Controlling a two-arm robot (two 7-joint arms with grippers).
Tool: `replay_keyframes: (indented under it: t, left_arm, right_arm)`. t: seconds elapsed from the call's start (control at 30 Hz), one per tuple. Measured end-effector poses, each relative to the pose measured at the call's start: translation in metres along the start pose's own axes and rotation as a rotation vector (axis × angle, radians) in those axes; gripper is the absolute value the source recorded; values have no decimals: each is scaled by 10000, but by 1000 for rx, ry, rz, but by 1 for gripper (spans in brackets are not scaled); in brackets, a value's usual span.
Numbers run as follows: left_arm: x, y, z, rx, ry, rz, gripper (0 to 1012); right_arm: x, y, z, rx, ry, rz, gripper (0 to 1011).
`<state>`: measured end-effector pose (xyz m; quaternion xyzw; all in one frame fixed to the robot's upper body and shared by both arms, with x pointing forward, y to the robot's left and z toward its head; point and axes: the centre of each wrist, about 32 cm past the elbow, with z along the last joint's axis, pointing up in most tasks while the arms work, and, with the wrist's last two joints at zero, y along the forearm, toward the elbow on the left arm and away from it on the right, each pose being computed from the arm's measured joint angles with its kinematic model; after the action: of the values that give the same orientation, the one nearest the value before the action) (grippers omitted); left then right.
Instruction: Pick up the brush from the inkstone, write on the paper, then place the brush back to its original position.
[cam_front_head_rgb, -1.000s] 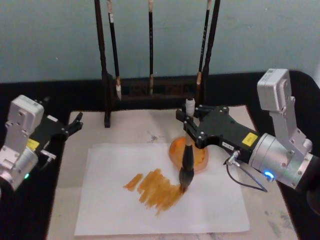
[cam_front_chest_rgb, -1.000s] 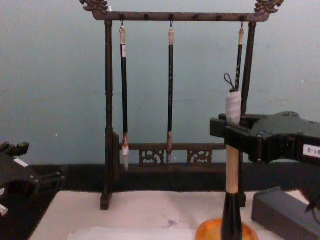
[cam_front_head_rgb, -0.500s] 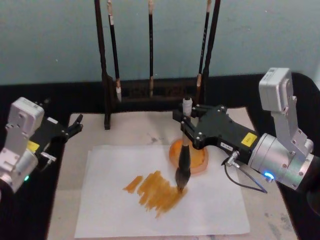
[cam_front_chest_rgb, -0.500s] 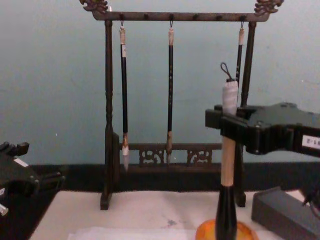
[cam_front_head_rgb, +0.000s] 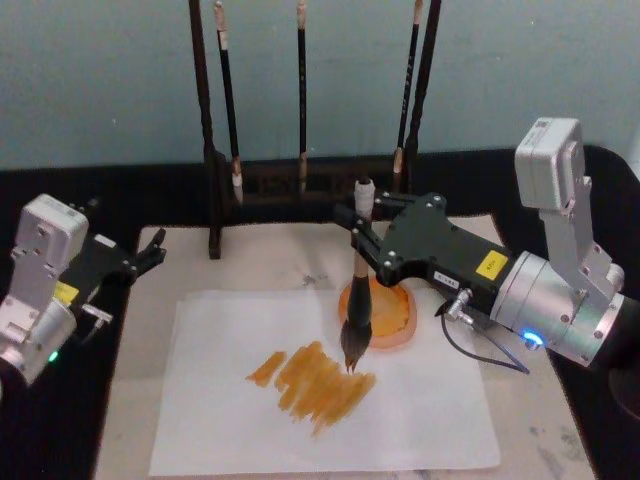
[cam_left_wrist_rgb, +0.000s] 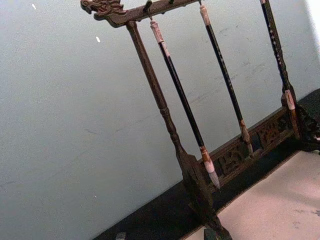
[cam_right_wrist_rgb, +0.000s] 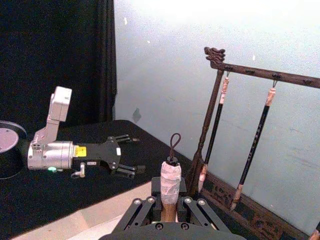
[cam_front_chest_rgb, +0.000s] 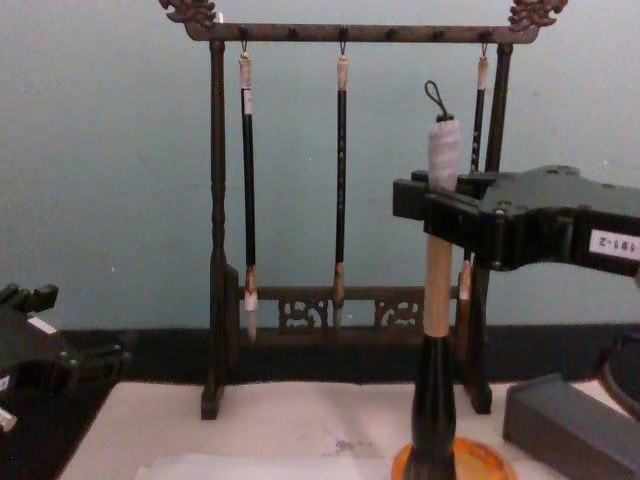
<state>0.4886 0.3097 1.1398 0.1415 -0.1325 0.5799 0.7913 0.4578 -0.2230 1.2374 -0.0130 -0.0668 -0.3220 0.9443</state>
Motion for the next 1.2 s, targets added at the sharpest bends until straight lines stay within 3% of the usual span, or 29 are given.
replay_keyframes:
  t: [1.2]
  left_arm:
    - [0, 0, 0, 0, 0, 0, 1010]
  right_arm:
    - [3, -3, -8, -4, 0, 0, 162]
